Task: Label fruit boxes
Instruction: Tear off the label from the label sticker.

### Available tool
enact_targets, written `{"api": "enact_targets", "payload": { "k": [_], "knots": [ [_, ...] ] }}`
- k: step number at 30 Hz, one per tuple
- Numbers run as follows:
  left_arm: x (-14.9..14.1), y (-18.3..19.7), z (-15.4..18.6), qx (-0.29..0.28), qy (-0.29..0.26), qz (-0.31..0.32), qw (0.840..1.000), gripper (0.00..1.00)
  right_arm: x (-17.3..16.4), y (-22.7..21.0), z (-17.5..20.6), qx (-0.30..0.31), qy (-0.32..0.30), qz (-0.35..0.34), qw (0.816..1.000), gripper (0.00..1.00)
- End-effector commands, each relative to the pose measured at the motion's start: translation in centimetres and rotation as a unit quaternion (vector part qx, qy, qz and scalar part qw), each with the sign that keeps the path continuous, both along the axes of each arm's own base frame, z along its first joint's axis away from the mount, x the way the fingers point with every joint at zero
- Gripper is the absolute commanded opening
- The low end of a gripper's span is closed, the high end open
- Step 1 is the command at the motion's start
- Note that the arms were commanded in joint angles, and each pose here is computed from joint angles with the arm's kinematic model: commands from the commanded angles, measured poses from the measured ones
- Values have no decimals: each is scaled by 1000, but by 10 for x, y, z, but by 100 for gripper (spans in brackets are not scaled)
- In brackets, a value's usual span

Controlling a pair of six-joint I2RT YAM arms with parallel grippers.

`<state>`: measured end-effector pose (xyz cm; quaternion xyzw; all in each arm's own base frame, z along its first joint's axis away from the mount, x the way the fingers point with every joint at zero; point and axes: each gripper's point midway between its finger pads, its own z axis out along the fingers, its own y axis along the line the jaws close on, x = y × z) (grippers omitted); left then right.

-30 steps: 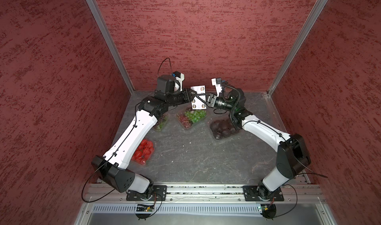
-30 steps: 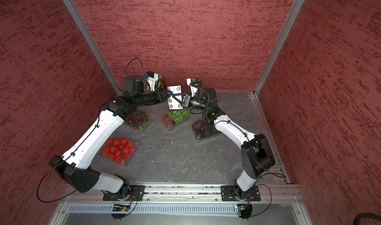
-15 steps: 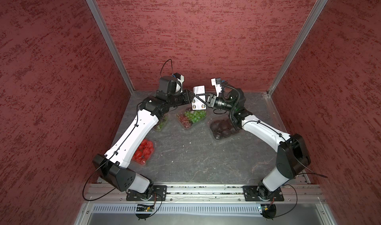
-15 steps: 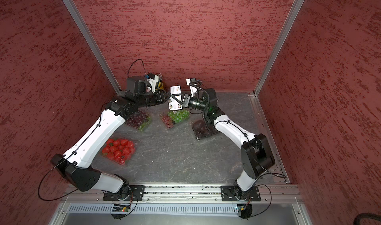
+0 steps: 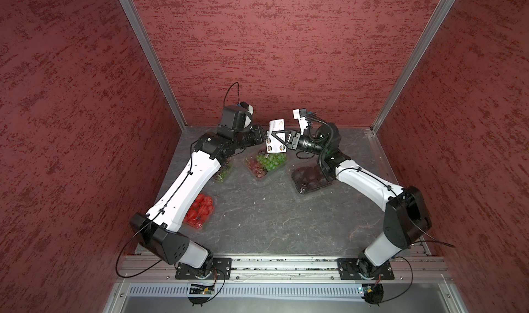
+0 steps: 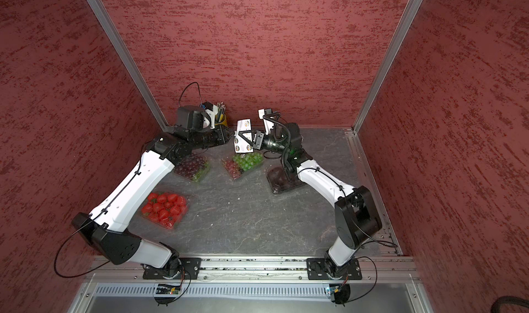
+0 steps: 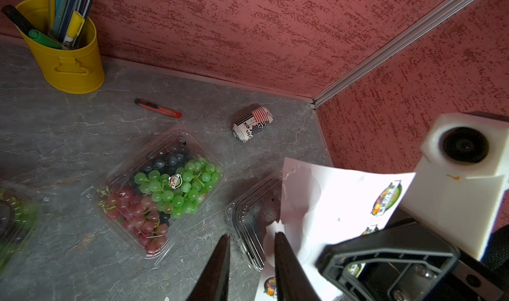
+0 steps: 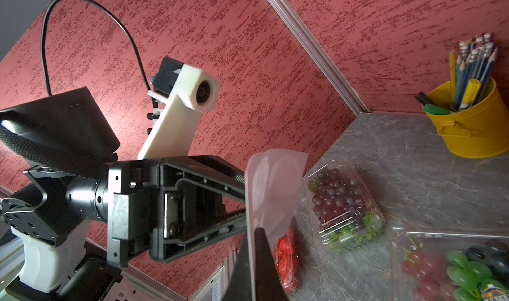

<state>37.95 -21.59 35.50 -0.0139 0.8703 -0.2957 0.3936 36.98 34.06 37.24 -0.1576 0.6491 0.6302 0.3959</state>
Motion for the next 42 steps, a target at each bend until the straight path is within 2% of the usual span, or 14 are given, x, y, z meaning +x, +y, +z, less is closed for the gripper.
{"api": "enact_targets", "payload": {
  "k": [1,13,22,23,25,27,28,42],
  "knots": [
    [1,0,7,0,-11,-3,1000,29,-3,2,19,10,-25,2,1000,0],
    [-4,-3,23,-62,-17,-20,998,29,-3,1,16,9,-21,1,1000,0],
    [-4,-11,19,-74,-11,-37,997,26,-5,0,17,10,-21,0,1000,0],
    [-3,-11,19,-74,-10,-37,997,24,-6,0,16,10,-21,0,1000,0],
    [-4,-11,18,-73,-9,-36,997,10,-7,0,18,11,-23,0,1000,0],
    [-4,-10,19,-73,-9,-36,997,7,-6,0,17,10,-21,0,1000,0],
    [-4,-10,20,-73,-11,-35,997,0,-6,0,17,10,-22,-1,1000,0],
    [-6,11,21,-53,-16,3,998,0,4,-4,2,-4,-3,-30,1000,0]
  ]
}}
